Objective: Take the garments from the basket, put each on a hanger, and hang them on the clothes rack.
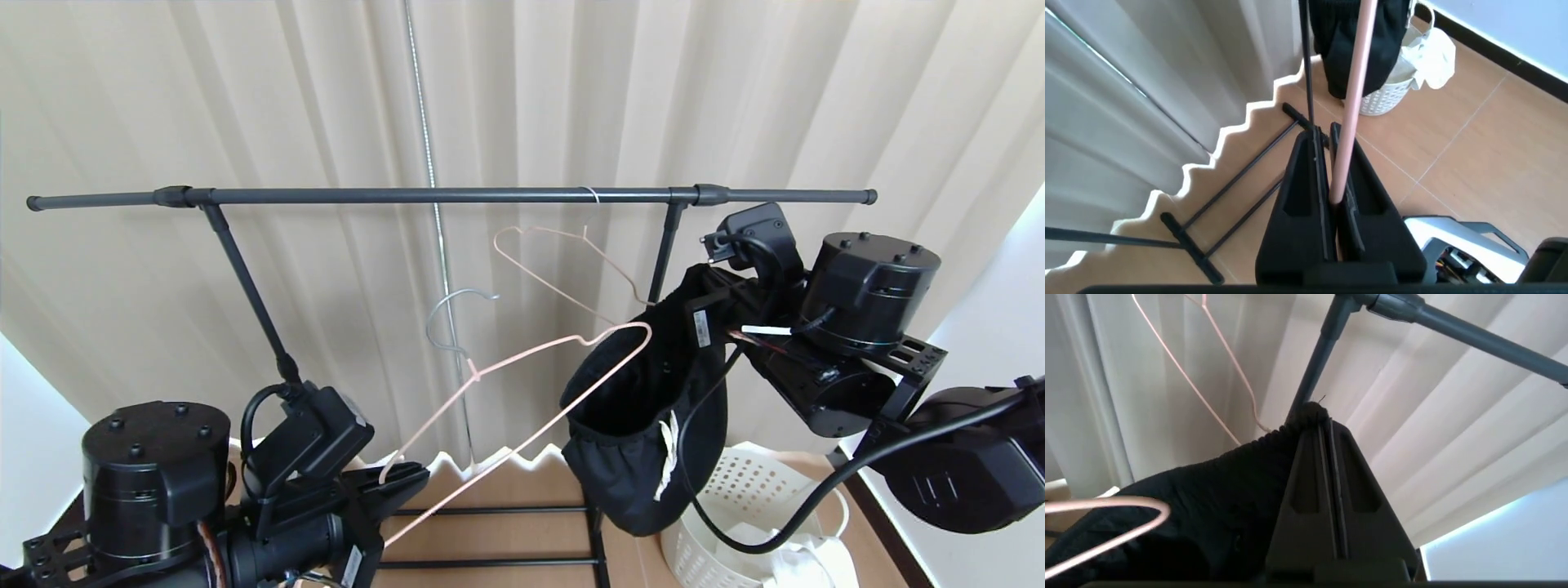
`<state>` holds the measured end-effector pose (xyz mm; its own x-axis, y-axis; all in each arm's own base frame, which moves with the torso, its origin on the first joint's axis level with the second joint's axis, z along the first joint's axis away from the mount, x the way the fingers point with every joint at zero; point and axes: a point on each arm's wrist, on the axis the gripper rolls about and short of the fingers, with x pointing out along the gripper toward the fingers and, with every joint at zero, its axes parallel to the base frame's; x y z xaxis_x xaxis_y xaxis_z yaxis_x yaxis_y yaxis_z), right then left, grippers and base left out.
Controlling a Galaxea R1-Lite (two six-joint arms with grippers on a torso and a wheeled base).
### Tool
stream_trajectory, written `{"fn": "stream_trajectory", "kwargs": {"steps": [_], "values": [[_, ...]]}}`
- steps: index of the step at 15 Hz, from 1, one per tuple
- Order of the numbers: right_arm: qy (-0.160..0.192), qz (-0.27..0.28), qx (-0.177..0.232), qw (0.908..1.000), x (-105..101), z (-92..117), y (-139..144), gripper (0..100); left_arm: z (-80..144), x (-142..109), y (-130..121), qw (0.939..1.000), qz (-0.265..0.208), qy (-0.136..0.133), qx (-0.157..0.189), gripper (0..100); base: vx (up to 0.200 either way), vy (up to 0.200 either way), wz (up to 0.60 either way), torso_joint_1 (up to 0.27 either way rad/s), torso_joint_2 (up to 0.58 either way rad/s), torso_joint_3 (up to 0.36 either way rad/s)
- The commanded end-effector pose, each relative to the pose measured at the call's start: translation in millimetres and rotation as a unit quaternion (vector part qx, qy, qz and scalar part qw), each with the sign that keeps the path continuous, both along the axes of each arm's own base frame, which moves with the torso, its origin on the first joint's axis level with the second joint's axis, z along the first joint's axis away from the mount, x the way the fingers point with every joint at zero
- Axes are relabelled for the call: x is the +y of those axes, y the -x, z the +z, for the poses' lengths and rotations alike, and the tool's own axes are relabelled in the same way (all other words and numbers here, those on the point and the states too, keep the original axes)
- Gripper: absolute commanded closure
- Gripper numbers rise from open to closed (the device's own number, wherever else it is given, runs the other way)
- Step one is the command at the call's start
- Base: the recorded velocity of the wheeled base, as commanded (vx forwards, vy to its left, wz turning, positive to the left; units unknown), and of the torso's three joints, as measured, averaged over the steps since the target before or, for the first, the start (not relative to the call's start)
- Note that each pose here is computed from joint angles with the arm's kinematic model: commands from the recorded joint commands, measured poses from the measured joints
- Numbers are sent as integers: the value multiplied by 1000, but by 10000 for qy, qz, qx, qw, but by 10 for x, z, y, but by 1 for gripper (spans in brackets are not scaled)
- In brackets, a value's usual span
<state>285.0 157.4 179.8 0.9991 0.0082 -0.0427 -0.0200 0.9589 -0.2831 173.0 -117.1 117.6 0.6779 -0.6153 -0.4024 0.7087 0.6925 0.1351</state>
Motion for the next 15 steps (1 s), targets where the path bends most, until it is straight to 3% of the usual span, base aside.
{"fn": "stream_trajectory", "kwargs": {"steps": [1,3,9,15], "values": [[27,10,44,10000,19,-38,-20,100,-56,-34,-33,9999,-25,-71,110,100,0,0,0,0,0,0],[-41,140,-67,9999,106,-61,2,100,-132,-115,-155,10000,-8,-28,78,100,0,0,0,0,0,0],[1,561,24,9984,387,-218,92,100,-173,-158,-188,10000,-33,13,34,100,0,0,0,0,0,0],[-13,753,-17,9972,504,-228,266,100,-174,-178,-221,10000,-3,29,30,100,0,0,0,0,0,0]]}}
